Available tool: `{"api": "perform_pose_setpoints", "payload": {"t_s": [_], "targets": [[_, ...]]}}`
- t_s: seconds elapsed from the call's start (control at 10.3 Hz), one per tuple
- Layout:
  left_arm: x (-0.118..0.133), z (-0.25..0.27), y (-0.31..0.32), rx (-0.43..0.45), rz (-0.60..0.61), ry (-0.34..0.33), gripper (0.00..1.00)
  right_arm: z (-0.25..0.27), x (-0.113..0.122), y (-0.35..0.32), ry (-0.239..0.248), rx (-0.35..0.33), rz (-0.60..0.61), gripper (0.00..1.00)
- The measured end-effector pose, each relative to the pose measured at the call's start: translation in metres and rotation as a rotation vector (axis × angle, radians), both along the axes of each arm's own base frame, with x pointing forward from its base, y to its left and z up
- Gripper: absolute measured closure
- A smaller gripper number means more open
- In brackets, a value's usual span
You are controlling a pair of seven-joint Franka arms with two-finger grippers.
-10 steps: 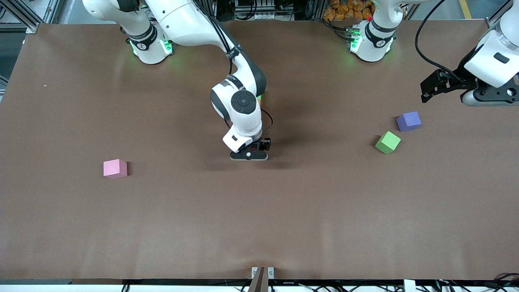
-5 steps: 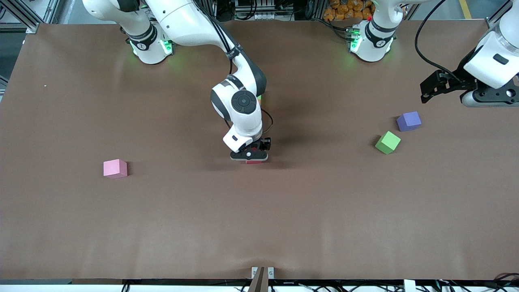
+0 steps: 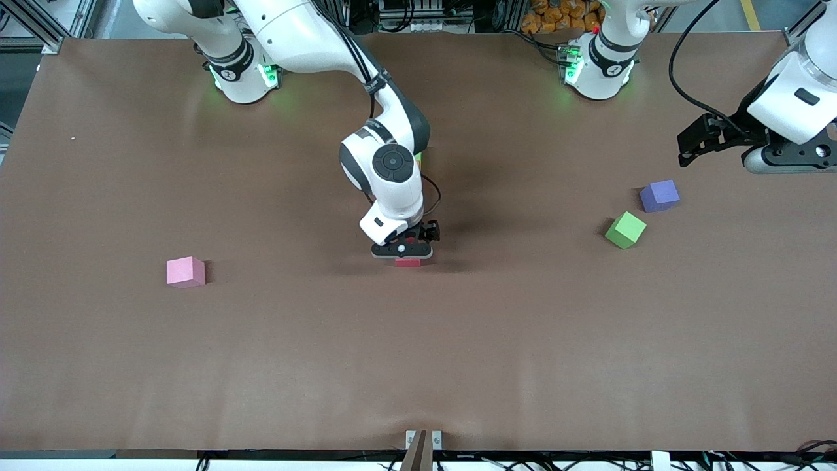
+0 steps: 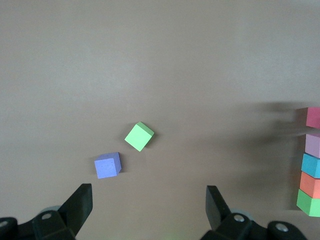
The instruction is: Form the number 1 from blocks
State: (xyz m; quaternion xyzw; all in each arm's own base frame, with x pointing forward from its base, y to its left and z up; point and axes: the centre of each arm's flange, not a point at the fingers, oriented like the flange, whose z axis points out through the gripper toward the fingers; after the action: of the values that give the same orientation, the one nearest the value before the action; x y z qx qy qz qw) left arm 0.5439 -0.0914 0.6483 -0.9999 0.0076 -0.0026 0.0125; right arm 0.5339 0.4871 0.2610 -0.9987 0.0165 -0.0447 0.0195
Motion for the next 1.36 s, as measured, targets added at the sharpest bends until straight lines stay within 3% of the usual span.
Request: {"api": "perform_pose_setpoints", "payload": {"t_s": [0.39, 0.58, 0.88, 1.17, 1.36], "targets": [[0.001, -0.001, 0.0, 0.0, 0.001, 0.002, 0.0, 0.095, -0.003, -0.065, -0.027, 0.015, -0.015, 0.0], [0.001, -0.002, 0.001, 0.0, 0.001, 0.003, 0.0, 0.141, -0.003, -0.119, 0.003, -0.046, -0.009, 0.0], [0.001, -0.002, 0.0, 0.0, 0.001, 0.003, 0.0, 0.238, -0.004, -0.212, 0.049, -0.085, 0.006, 0.0], [0.002, -0.002, 0.0, 0.0, 0.0, 0.004, 0.0, 0.33, -0.038, -0.249, 0.022, -0.125, -0.027, 0.0], [0.002, -0.003, 0.0, 0.0, 0.006, 0.005, 0.0, 0.364, -0.05, -0.252, 0.009, -0.129, -0.025, 0.0]]}}
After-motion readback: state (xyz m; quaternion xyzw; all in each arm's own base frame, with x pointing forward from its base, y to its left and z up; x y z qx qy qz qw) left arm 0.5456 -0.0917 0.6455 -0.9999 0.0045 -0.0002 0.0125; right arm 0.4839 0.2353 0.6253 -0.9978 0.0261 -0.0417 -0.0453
